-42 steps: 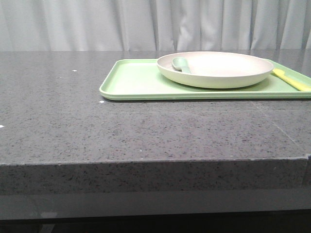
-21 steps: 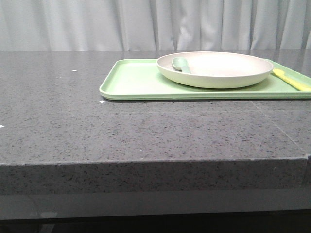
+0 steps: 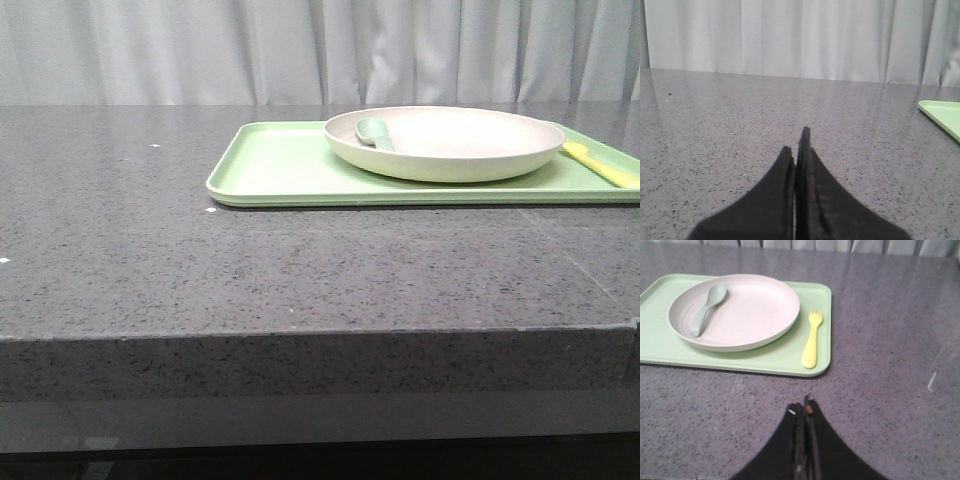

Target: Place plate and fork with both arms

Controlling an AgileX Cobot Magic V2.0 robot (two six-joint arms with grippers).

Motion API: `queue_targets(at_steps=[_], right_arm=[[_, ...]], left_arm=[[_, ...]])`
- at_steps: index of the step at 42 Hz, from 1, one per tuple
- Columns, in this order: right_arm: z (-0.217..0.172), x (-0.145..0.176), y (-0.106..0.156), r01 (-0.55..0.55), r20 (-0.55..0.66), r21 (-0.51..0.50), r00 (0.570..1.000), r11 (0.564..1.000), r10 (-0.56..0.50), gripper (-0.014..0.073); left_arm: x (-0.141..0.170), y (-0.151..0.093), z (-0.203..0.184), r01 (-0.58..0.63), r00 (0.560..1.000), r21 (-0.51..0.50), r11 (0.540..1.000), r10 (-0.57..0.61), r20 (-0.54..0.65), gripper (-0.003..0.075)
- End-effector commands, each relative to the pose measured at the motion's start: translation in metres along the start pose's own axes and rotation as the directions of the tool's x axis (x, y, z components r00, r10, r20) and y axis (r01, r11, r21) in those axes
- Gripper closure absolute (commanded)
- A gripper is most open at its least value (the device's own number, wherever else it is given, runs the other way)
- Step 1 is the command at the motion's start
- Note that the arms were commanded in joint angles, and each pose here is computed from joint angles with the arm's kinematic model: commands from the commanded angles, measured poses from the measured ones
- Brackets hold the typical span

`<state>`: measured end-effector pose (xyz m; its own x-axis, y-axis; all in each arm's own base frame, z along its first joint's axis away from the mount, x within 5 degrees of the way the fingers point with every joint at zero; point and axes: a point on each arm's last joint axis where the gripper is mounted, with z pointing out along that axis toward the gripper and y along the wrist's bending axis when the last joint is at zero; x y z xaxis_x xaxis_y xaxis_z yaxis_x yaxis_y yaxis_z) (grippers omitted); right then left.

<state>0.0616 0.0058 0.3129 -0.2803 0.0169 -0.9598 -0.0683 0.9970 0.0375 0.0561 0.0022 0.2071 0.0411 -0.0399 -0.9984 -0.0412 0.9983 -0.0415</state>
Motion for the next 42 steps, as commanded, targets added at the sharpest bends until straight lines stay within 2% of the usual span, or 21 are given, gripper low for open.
queue_targets(at_steps=[1,10,15,20,42], right_arm=[[0.002,0.009,-0.003,0.006,0.234,0.021,0.972,1.0,-0.011,0.0663],[0.015,0.07,-0.007,-0.018,0.365,0.052,0.931,0.998,-0.002,0.0663],[0.019,0.088,-0.01,-0.031,0.402,0.074,0.916,0.997,-0.001,0.0663],[0.02,0.097,-0.011,-0.034,0.437,0.081,0.899,0.996,-0.005,0.0663],[0.02,0.099,-0.011,-0.033,0.421,0.08,0.907,0.996,-0.004,0.0663]], left_arm=[[-0.008,0.0,-0.002,0.019,0.995,0.002,1.0,-0.019,0.102,0.0738],[-0.008,0.0,-0.002,0.019,0.995,0.002,1.0,-0.019,0.102,0.0738],[-0.008,0.0,-0.002,0.019,0.995,0.002,1.0,-0.019,0.102,0.0738],[-0.008,0.0,-0.002,0.019,0.995,0.002,1.0,-0.019,0.102,0.0738],[-0.008,0.0,-0.002,0.019,0.995,0.002,1.0,-0.019,0.1,0.0738]])
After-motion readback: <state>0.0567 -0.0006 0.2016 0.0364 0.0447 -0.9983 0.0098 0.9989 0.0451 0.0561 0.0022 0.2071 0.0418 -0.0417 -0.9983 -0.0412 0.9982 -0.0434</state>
